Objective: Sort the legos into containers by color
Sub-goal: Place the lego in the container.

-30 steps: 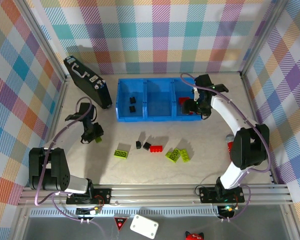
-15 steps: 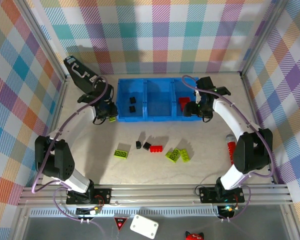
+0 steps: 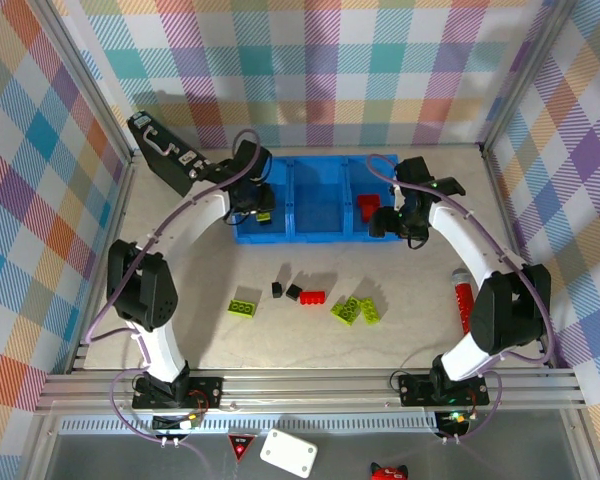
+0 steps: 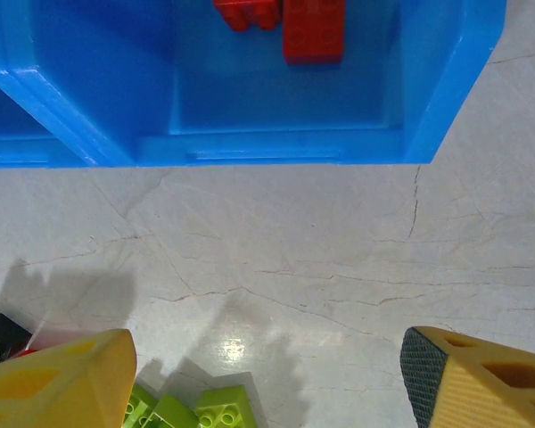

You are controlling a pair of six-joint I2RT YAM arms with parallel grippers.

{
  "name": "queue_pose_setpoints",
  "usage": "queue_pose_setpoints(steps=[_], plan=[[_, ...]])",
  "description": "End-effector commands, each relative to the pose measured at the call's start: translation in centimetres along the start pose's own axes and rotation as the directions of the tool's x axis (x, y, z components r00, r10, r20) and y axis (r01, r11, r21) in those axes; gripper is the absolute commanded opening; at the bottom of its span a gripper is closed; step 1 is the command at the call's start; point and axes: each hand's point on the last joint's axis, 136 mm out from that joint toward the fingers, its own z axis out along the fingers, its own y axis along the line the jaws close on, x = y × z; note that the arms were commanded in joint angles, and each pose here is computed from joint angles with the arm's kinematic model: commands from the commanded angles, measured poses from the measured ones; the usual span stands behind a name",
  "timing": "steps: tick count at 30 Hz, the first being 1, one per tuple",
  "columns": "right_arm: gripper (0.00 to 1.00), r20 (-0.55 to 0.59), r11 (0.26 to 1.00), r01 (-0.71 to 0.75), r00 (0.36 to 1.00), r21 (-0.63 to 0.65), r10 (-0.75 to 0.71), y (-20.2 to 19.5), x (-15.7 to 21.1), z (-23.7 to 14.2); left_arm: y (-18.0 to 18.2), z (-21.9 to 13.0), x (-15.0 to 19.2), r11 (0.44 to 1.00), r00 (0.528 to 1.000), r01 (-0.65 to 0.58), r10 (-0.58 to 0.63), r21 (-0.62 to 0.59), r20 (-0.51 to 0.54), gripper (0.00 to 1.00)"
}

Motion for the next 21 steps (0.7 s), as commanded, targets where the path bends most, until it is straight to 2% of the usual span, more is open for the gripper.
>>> queue_pose_setpoints(steps=[1,8,14,21], plan=[[0.79,0.005,1.000,-0.023,1.000,0.010,0.023,-0.7,0.3,-0.5,-3.4,0.1,-0.1,0.998,1.000,-0.007,0.008,0.056,-0.006,0.31],[0.79,0.002,0.999,-0.041,0.999,0.019,0.041,-1.6,0.5,-0.8,-8.3,2.6,-0.2,0.997,0.999,-0.035,0.033,0.071,0.025,0.31],[0.79,-0.001,0.999,-0.043,0.999,0.022,0.043,-2.1,0.7,-0.9,-9.9,5.3,-0.2,0.999,0.997,-0.045,0.044,0.013,0.071,0.31],[0.79,-0.010,0.999,-0.042,0.999,0.014,0.043,-2.0,0.8,-0.6,-10.7,8.8,0.8,0.997,0.995,-0.063,0.066,-0.047,0.073,0.31]])
